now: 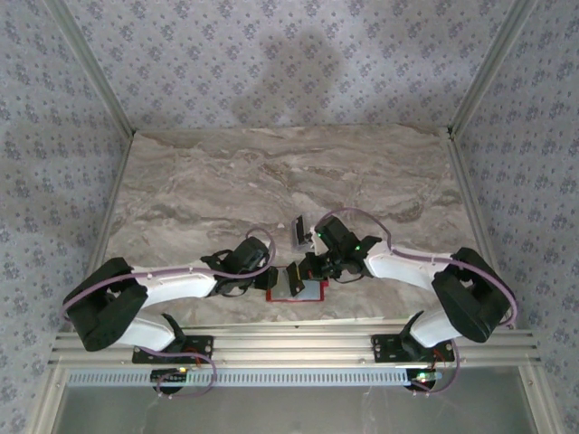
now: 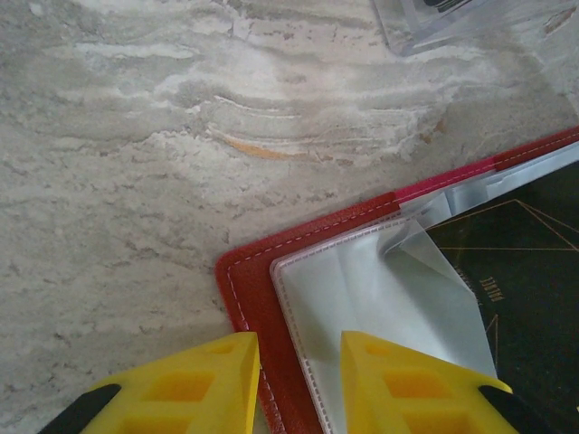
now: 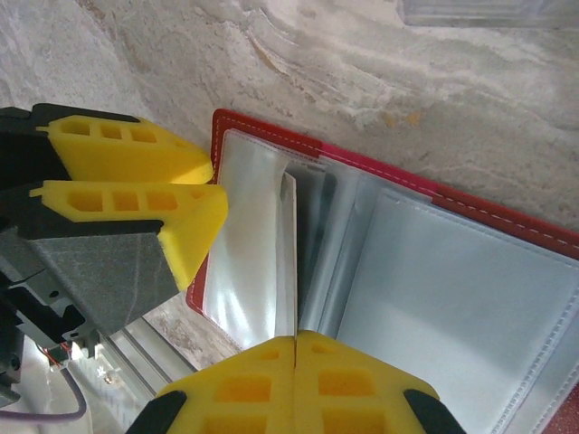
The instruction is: Put the credit cards into the card holder
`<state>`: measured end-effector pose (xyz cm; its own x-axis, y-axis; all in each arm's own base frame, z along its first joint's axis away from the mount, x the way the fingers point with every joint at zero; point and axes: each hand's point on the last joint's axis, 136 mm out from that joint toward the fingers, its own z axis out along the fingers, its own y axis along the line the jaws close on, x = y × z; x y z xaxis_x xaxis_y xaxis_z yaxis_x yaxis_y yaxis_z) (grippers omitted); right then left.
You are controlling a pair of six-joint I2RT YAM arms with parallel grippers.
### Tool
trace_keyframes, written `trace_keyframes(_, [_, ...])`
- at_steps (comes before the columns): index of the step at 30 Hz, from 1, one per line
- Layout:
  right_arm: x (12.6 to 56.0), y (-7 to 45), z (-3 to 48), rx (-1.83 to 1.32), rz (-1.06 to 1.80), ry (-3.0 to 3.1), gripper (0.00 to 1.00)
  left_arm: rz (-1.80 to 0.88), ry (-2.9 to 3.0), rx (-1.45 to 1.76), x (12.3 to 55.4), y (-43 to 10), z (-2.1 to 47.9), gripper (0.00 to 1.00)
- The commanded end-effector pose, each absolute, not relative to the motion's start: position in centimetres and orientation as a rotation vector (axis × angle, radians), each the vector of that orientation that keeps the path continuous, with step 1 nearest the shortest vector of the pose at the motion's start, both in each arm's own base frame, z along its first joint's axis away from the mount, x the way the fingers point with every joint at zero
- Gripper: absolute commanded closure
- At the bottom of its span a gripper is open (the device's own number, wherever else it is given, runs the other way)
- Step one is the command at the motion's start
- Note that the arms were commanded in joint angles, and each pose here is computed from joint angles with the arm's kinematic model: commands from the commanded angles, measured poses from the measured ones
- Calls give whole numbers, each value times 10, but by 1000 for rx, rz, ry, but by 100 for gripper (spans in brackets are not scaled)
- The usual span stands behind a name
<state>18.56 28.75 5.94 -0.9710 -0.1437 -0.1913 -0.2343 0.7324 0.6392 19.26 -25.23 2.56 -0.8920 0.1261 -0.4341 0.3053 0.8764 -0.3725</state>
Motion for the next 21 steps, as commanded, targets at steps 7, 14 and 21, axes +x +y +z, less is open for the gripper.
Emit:
trace_keyframes(7, [191,279,37,-288,934,2831,100,-590,2655,322,189,-250,18,71])
trace_keyframes(14, [192,278,31,-277,887,2832,100,-580,2664,324,187,-249,14,72])
trace_keyframes(21, [191,282,31,-264,889,2816,100,-563,2671,343,182,-251,9,73])
